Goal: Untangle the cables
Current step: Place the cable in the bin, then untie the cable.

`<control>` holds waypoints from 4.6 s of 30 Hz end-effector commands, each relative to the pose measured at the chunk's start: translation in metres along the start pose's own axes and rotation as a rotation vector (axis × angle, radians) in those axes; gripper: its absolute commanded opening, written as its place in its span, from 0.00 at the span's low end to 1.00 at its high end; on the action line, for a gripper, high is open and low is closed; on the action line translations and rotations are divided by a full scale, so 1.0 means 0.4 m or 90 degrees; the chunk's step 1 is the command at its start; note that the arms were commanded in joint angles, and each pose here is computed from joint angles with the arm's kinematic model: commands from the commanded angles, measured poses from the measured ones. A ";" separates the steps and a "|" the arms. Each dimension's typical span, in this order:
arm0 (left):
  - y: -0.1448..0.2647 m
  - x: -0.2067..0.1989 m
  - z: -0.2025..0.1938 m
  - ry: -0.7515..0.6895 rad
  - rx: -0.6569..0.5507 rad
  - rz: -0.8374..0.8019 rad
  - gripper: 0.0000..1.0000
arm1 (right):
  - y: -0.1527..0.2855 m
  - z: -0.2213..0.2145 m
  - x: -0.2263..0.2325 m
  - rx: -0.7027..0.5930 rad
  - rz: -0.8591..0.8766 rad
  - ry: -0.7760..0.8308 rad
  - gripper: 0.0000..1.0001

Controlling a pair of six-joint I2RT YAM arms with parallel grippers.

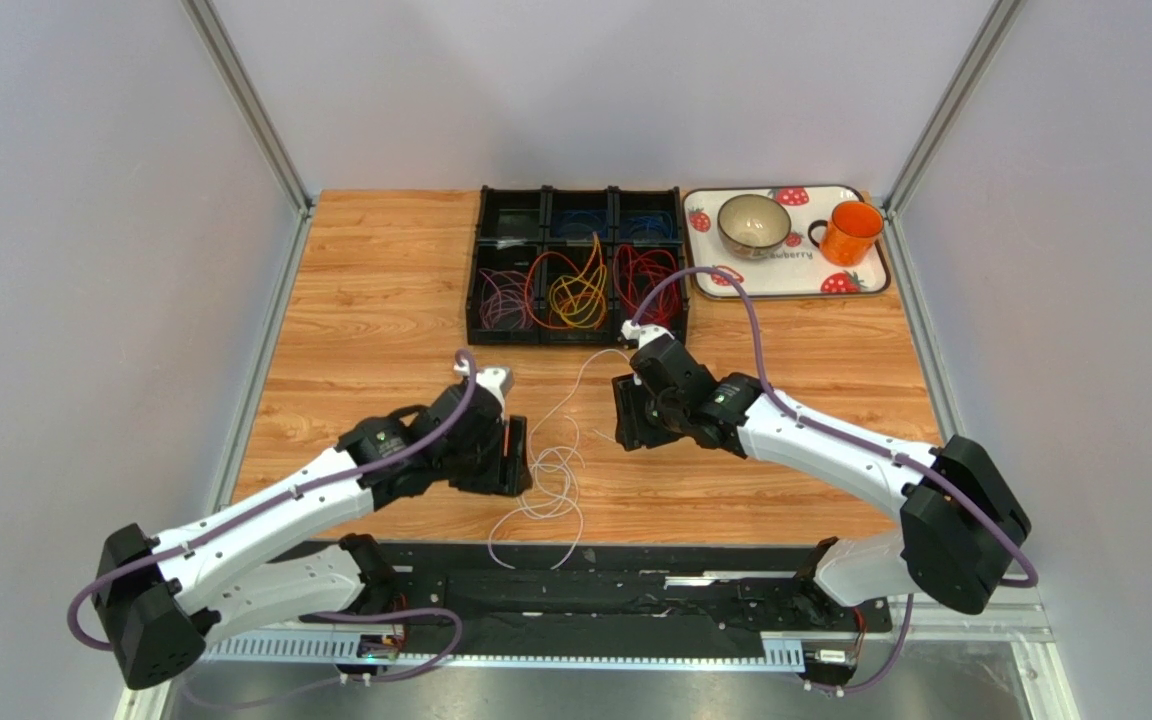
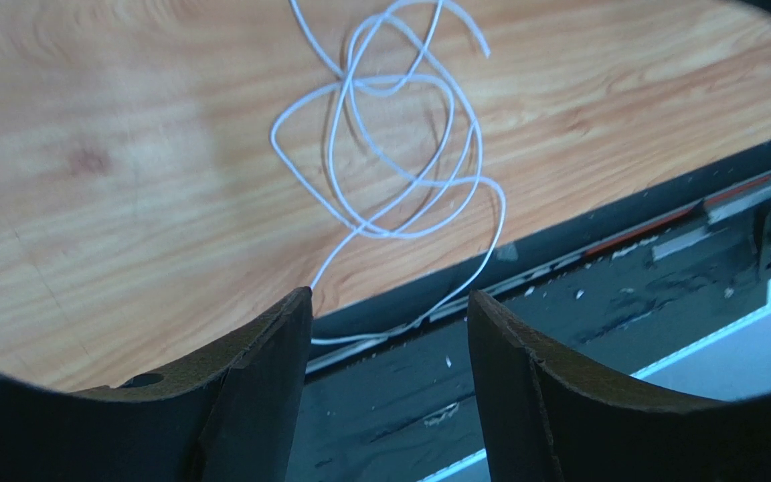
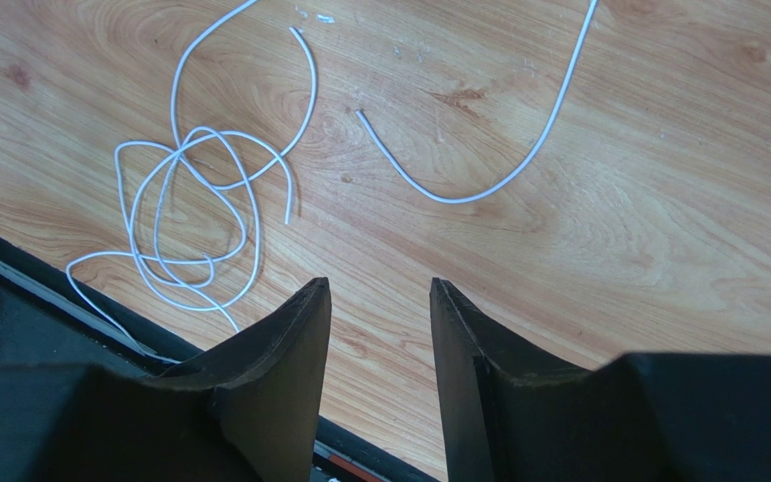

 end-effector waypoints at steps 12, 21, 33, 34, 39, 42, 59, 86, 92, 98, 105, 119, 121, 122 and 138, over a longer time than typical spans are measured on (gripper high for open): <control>-0.048 0.001 -0.147 -0.026 -0.007 0.059 0.66 | 0.038 -0.011 -0.022 -0.017 -0.033 0.002 0.46; -0.089 0.001 -0.181 -0.082 -0.015 0.162 0.64 | 0.027 -0.014 -0.007 -0.010 -0.006 -0.012 0.45; -0.159 0.012 -0.184 -0.118 -0.028 0.208 0.59 | 0.021 -0.029 -0.007 -0.002 -0.001 -0.020 0.45; -0.168 0.013 -0.184 -0.115 -0.025 0.213 0.57 | 0.020 -0.032 -0.005 0.000 0.000 -0.020 0.45; -0.183 0.019 -0.178 -0.099 -0.026 0.220 0.43 | 0.020 -0.035 -0.007 0.002 0.000 -0.020 0.45; -0.186 0.033 -0.176 -0.087 -0.027 0.222 0.34 | 0.019 -0.037 -0.007 0.001 -0.001 -0.019 0.45; 0.066 -0.123 0.032 -0.136 -0.115 0.088 0.00 | 0.033 -0.008 0.000 -0.015 -0.003 -0.010 0.45; 0.267 -0.130 0.330 -0.068 -0.291 0.002 0.00 | 0.084 0.003 0.054 -0.066 0.138 0.026 0.47; 0.289 -0.131 0.356 -0.064 -0.306 -0.015 0.00 | 0.054 -0.001 0.102 -0.033 0.203 -0.021 0.47; 0.256 -0.123 0.334 -0.050 -0.281 -0.019 0.00 | -0.002 -0.016 0.115 0.004 0.194 -0.049 0.47; 0.265 -0.112 0.323 -0.047 -0.284 -0.019 0.00 | -0.049 -0.012 0.123 0.036 0.174 -0.060 0.48; 0.253 -0.102 0.309 -0.048 -0.276 -0.015 0.00 | -0.093 0.015 0.108 0.023 0.104 -0.078 0.47; 0.254 -0.101 0.310 -0.048 -0.277 -0.014 0.00 | -0.105 0.018 0.102 0.019 0.088 -0.075 0.47; 0.254 -0.101 0.310 -0.050 -0.277 -0.014 0.00 | -0.110 0.018 0.102 0.021 0.085 -0.075 0.47; 0.253 -0.094 0.302 -0.051 -0.276 -0.010 0.00 | -0.171 0.018 0.100 0.042 0.060 -0.070 0.37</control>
Point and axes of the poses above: each gripper's point midway between its finger pads, its own y axis back along the fingers, its own x axis along the line the jaws close on, z = x × y, the point moved 6 cm from there along y, back along the fingers, and after that the axes turned 4 degrees about y, right-handed, at the moved point
